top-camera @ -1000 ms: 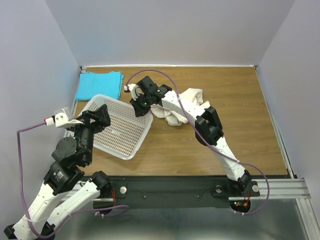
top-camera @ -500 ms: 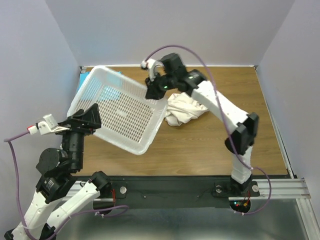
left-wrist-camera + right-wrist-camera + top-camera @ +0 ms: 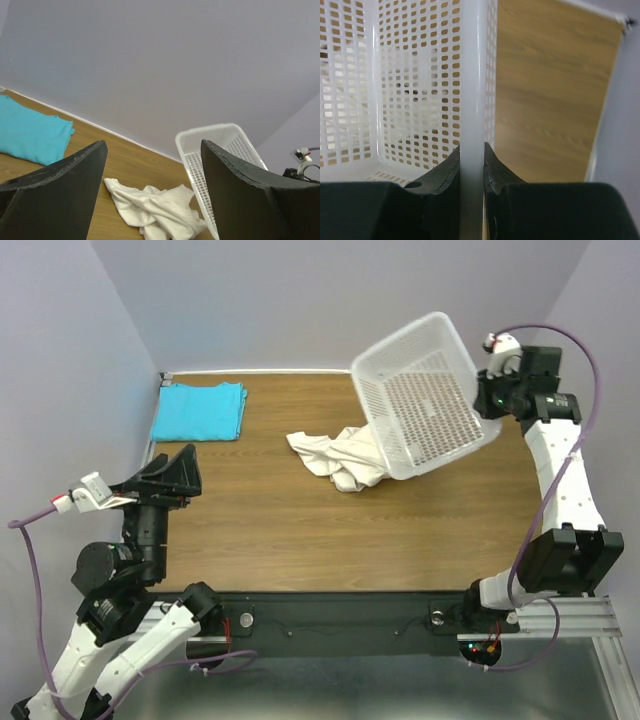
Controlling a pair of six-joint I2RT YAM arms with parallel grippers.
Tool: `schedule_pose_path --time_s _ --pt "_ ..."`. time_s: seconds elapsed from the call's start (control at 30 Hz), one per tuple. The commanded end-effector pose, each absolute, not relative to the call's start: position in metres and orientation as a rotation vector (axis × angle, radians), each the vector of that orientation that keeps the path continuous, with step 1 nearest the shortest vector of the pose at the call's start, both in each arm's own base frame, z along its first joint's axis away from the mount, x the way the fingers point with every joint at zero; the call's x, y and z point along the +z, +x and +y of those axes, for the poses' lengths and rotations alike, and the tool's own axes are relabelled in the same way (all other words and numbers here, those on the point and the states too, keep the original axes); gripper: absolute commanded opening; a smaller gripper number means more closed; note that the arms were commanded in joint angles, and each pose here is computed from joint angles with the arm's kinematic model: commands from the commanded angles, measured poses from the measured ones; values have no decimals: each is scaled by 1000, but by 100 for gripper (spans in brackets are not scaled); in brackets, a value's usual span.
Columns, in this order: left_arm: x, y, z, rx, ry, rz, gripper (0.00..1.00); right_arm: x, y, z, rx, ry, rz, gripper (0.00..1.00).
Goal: Fold and stack the t-shirts
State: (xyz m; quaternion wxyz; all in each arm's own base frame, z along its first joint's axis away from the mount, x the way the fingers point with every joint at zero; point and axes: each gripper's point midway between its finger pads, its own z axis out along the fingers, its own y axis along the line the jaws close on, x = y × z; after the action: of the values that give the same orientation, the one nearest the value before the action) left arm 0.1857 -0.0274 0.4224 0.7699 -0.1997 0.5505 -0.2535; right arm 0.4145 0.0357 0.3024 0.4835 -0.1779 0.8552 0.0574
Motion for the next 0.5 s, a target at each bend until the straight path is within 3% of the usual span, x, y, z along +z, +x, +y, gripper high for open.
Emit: schedule_pose_path --time_s 0.0,0.17,0.47 --pt "417 200 -45 -555 -398 1202 87 322 401 -43 -55 -280 2040 1" --pt "407 210 -58 -558 -371 1222 87 288 392 -125 -173 -154 2136 1" --pt "391 219 -76 -602 -345 1261 87 242 413 -159 -206 -154 2244 1"
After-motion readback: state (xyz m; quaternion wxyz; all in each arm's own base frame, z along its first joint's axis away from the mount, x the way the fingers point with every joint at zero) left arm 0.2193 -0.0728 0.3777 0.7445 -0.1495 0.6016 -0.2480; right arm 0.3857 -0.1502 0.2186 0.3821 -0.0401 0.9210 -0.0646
